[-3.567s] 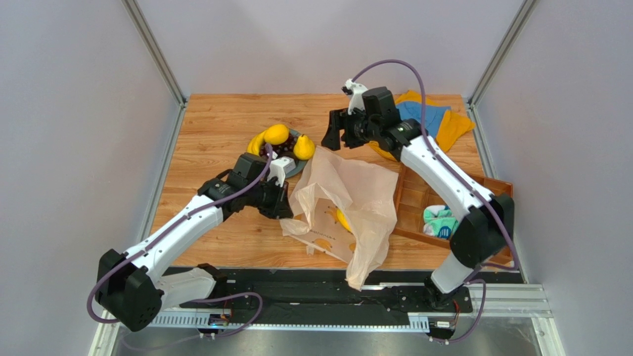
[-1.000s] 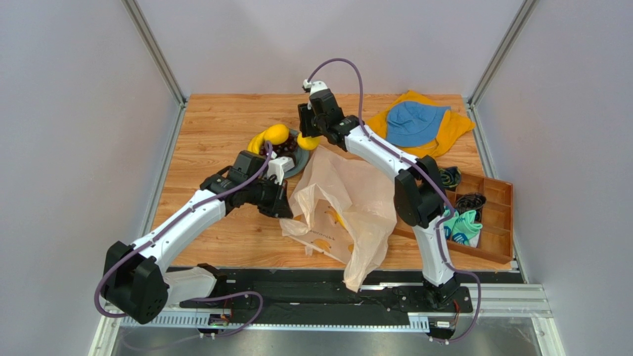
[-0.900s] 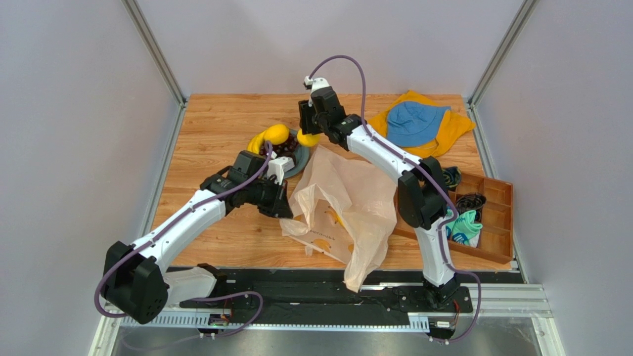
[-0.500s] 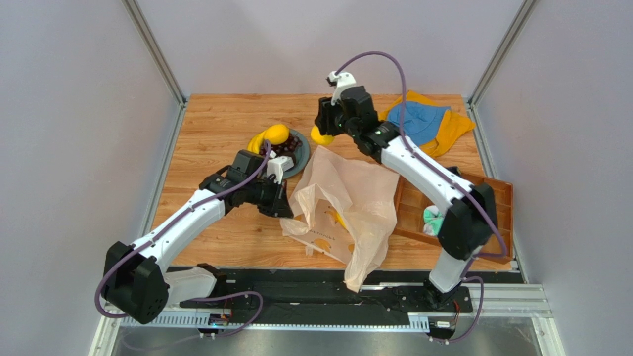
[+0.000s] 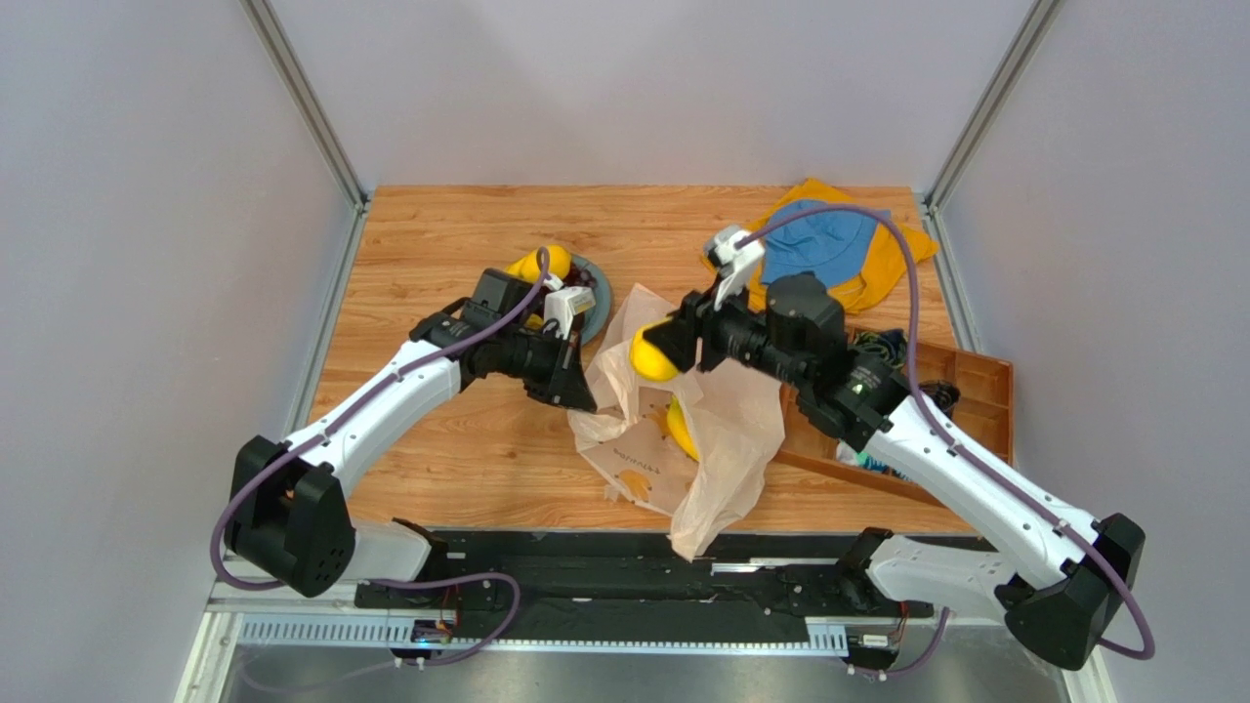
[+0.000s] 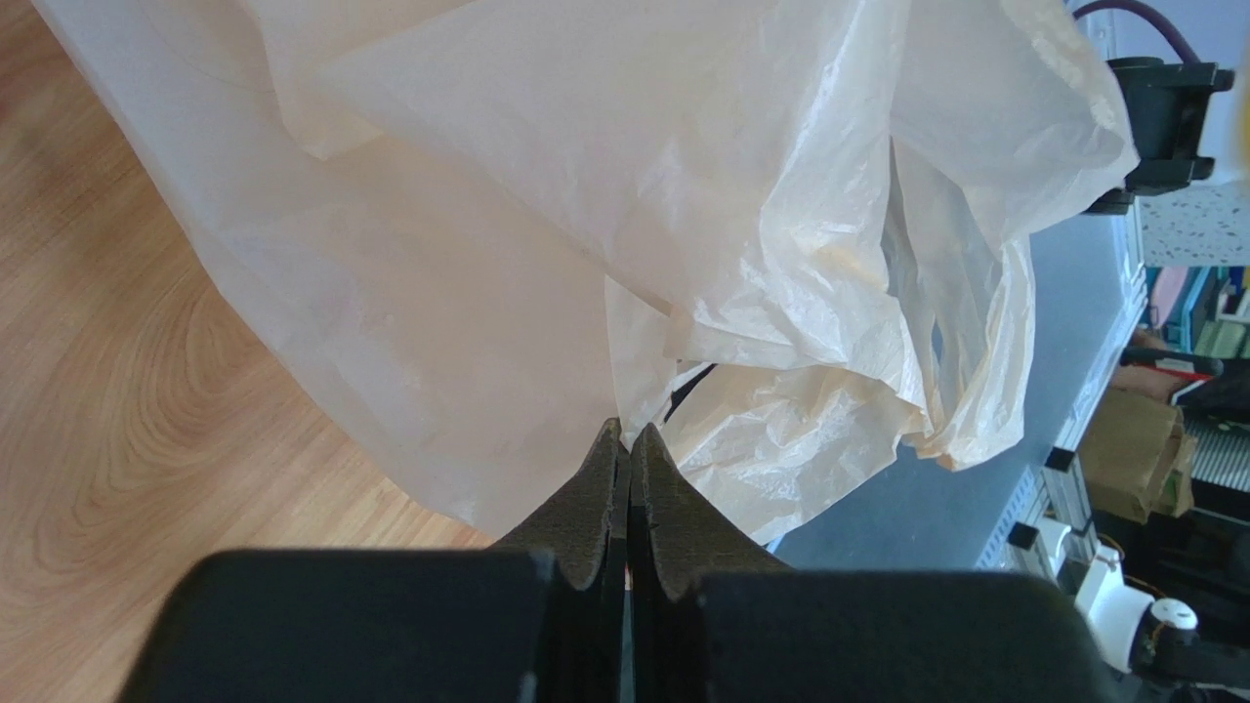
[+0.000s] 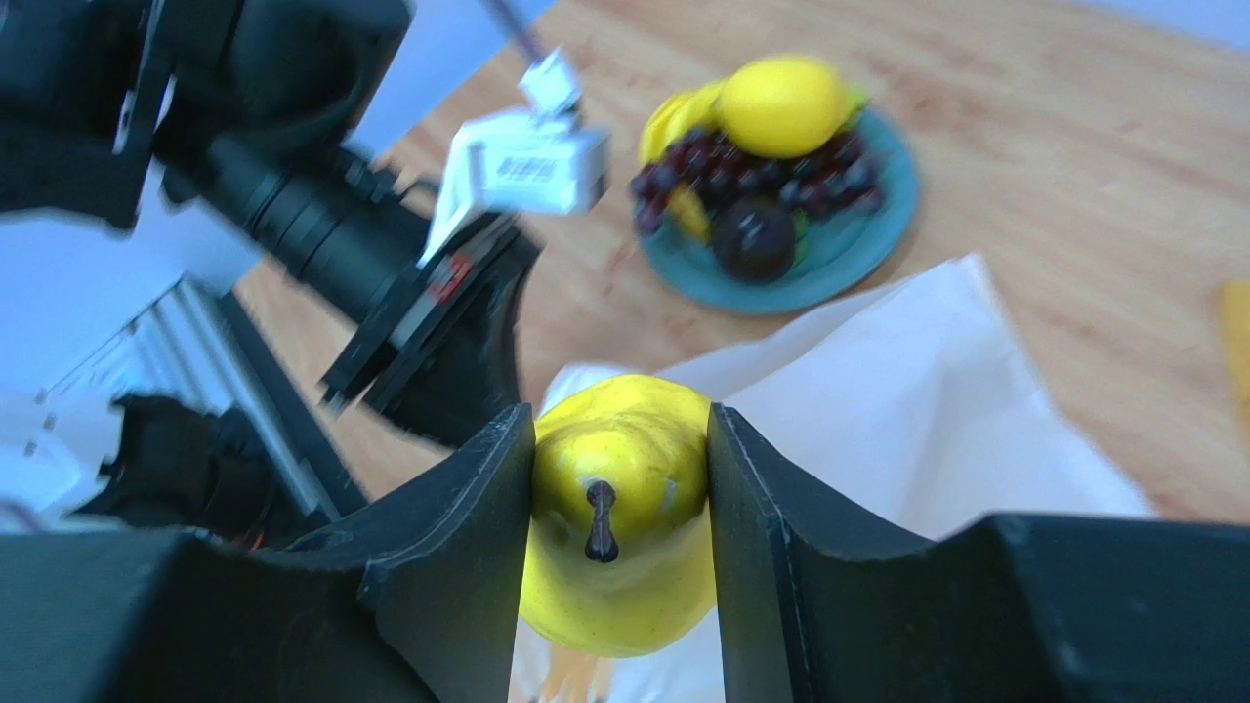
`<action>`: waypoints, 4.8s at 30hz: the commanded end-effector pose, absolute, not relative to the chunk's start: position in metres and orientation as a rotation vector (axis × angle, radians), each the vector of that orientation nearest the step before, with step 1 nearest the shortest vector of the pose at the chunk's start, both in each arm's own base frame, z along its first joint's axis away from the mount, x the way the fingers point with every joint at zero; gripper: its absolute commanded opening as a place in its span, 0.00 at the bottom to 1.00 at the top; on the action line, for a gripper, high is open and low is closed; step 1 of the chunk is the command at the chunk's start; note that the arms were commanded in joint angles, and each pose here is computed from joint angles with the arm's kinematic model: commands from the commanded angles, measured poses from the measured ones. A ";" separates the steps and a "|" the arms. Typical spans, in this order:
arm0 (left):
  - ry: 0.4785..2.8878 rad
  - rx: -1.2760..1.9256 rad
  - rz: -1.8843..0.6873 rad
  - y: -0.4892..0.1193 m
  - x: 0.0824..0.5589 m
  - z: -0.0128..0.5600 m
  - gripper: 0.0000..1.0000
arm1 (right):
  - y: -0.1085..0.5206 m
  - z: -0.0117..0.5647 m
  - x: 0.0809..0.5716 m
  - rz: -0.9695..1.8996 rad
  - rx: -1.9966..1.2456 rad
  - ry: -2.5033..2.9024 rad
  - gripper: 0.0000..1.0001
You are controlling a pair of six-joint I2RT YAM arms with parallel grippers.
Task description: Place the fruits into the plastic bag
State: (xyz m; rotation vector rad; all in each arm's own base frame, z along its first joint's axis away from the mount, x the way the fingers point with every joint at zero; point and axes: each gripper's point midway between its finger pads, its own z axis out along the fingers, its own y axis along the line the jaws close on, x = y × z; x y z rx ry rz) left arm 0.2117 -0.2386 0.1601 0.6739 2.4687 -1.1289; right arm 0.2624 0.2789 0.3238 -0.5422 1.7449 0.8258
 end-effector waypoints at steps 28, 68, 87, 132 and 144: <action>2.455 0.693 -1.069 -0.228 0.217 0.164 0.00 | 0.297 0.165 0.216 0.292 -0.559 2.103 0.00; 2.430 0.700 -1.212 -0.235 0.212 0.169 0.00 | 0.320 0.124 0.266 0.361 -0.484 2.087 0.73; 2.502 0.535 -1.148 -0.215 0.234 0.155 0.00 | 0.308 0.241 0.124 1.020 -1.021 1.954 0.73; 2.499 0.526 -1.120 -0.212 0.233 0.156 0.00 | 0.285 0.149 0.043 0.817 -0.698 2.261 0.71; 2.501 0.525 -1.114 -0.211 0.232 0.155 0.00 | 0.297 0.156 0.054 0.517 -0.765 2.102 0.69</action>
